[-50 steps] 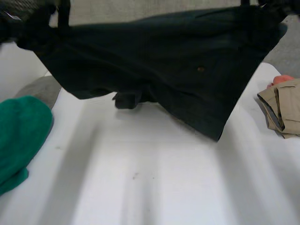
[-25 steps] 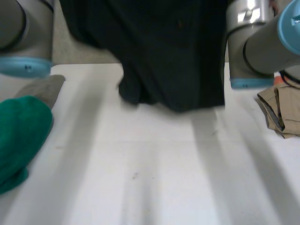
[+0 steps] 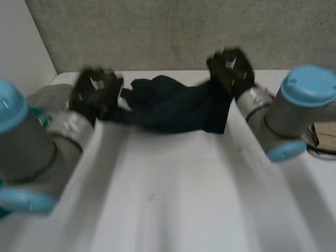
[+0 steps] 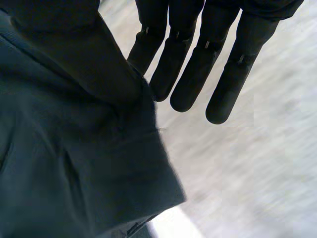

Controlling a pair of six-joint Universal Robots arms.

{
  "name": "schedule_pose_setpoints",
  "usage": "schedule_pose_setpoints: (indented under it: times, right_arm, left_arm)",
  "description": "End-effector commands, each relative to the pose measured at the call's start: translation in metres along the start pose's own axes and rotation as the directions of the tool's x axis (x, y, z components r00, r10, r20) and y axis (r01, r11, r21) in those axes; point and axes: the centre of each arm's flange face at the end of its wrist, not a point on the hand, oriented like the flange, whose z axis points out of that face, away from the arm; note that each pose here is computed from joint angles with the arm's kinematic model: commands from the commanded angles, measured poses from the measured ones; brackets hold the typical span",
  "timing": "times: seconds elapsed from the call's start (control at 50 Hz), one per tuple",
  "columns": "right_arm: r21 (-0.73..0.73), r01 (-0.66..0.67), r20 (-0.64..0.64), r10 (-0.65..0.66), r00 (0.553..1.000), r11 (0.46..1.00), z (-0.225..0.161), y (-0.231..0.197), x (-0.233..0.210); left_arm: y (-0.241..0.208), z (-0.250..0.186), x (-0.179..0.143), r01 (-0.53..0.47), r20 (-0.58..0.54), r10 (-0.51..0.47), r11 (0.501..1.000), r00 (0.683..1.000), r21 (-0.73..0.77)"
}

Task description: Fold the laundry.

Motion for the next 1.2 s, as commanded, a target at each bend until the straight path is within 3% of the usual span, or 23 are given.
schedule_pose_setpoints:
  times: [0.02,0.16,0.24,0.26,0.3,0.38,0.48,0.62,0.78,0.84,1.0,1.2]
  right_arm:
    - [-0.244,0.052,0.188,-0.006,0.982,0.968,-0.049,0.027,-0.035]
    - [-0.467,0.163,0.347,0.011,0.938,0.869,-0.108,0.011,-0.044]
    - [-0.635,0.272,0.434,0.043,0.900,0.723,-0.157,0.004,-0.044]
    - [-0.687,0.330,0.475,0.056,0.878,0.647,-0.177,0.001,-0.042]
    - [-0.692,0.376,0.508,0.045,0.860,0.616,-0.189,-0.004,-0.041]
    - [-0.630,0.397,0.528,-0.007,0.849,0.668,-0.193,-0.006,-0.047]
    - [-0.595,0.333,0.481,-0.008,0.877,0.732,-0.185,-0.004,-0.052]
    - [-0.604,0.229,0.383,0.026,0.924,0.763,-0.173,0.002,-0.050]
    - [-0.578,0.210,0.355,0.012,0.935,0.789,-0.170,0.011,-0.053]
    - [-0.576,0.212,0.360,0.013,0.933,0.789,-0.171,0.013,-0.056]
    - [-0.590,0.186,0.348,0.040,0.936,0.786,-0.171,0.020,-0.060]
    - [-0.594,0.172,0.332,0.045,0.942,0.786,-0.168,0.025,-0.059]
  left_arm:
    - [0.035,-0.047,0.030,-0.092,-0.143,0.064,0.975,0.988,-0.201]
    - [0.033,-0.090,0.027,-0.161,-0.261,0.061,0.909,0.964,-0.384]
    - [0.032,-0.126,0.028,-0.257,-0.392,0.043,0.818,0.919,-0.514]
    - [0.031,-0.142,0.029,-0.305,-0.448,0.031,0.774,0.893,-0.555]
    - [0.028,-0.153,0.029,-0.332,-0.488,0.016,0.751,0.873,-0.570]
    - [0.020,-0.149,0.029,-0.303,-0.479,0.019,0.797,0.878,-0.523]
    - [0.016,-0.124,0.025,-0.256,-0.398,0.062,0.853,0.915,-0.456]
    - [0.020,-0.091,0.015,-0.179,-0.276,0.061,0.887,0.959,-0.426]
    - [0.034,-0.025,-0.014,-0.036,-0.073,0.016,0.957,0.997,-0.289]
    - [0.044,-0.005,-0.015,0.021,-0.073,-0.039,0.970,0.997,-0.240]
    - [0.090,0.050,-0.012,0.132,-0.204,-0.170,0.973,0.964,-0.189]
    - [0.130,0.084,-0.005,0.096,-0.191,-0.142,0.968,0.971,-0.232]
